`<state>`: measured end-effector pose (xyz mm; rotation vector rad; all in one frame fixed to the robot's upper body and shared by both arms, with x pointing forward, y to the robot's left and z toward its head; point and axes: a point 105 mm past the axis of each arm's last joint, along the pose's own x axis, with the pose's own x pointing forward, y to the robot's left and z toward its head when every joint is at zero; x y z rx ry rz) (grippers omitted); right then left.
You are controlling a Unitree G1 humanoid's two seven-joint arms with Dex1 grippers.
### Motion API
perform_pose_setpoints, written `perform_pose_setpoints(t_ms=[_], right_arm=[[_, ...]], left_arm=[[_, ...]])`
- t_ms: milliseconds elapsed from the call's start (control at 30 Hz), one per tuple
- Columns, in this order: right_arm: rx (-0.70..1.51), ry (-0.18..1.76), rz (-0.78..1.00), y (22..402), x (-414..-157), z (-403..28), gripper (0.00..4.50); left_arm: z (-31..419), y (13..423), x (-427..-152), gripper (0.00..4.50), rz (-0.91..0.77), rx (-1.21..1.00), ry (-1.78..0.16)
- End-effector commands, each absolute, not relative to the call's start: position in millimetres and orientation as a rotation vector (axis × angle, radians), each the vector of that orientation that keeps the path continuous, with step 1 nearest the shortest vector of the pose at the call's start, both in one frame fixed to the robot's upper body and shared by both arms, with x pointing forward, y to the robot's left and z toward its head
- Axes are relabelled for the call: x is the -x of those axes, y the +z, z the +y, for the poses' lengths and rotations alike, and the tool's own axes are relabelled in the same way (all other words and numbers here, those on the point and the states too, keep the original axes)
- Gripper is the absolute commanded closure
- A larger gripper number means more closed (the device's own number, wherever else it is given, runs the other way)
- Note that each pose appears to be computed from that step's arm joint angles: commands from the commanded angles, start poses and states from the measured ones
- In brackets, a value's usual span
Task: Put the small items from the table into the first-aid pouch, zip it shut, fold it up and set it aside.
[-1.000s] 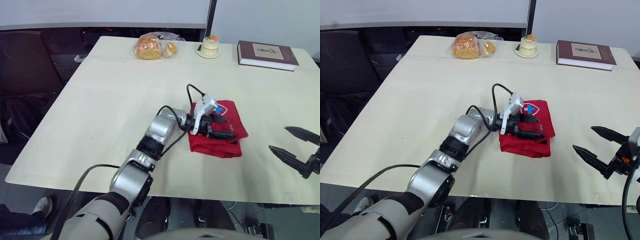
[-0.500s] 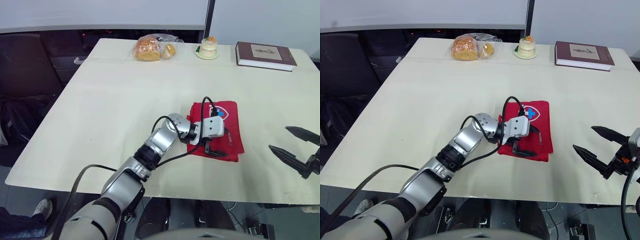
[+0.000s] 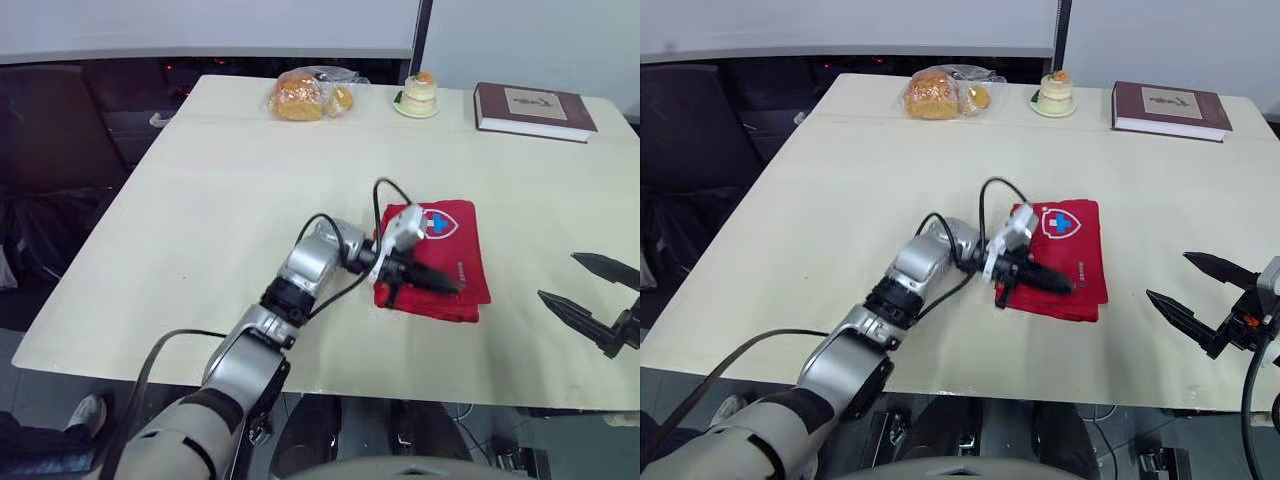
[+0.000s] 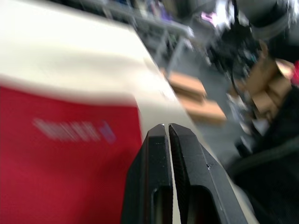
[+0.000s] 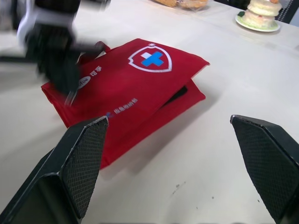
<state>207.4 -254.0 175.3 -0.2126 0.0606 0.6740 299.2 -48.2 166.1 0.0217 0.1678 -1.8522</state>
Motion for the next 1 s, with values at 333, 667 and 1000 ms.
perform_pose_setpoints(t_ms=[333, 667, 1000], right_arm=[[0.245, 0.665, 0.021, 183.1, -206.1, -253.4, 0.0], [0.251, 0.645, 0.014, 182.9, -203.6, -255.0, 0.0], [0.246, 0.646, 0.019, 181.1, -201.2, -254.1, 0.0]], left_arm=[[-80.3, 140.7, -353.7, 4.42, 0.105, -0.297, -1.529], [-70.6, 69.9, -320.4, 4.42, 0.244, -0.585, -1.724], [-62.3, 56.0, -282.8, 4.42, 0.256, -0.588, -1.947]])
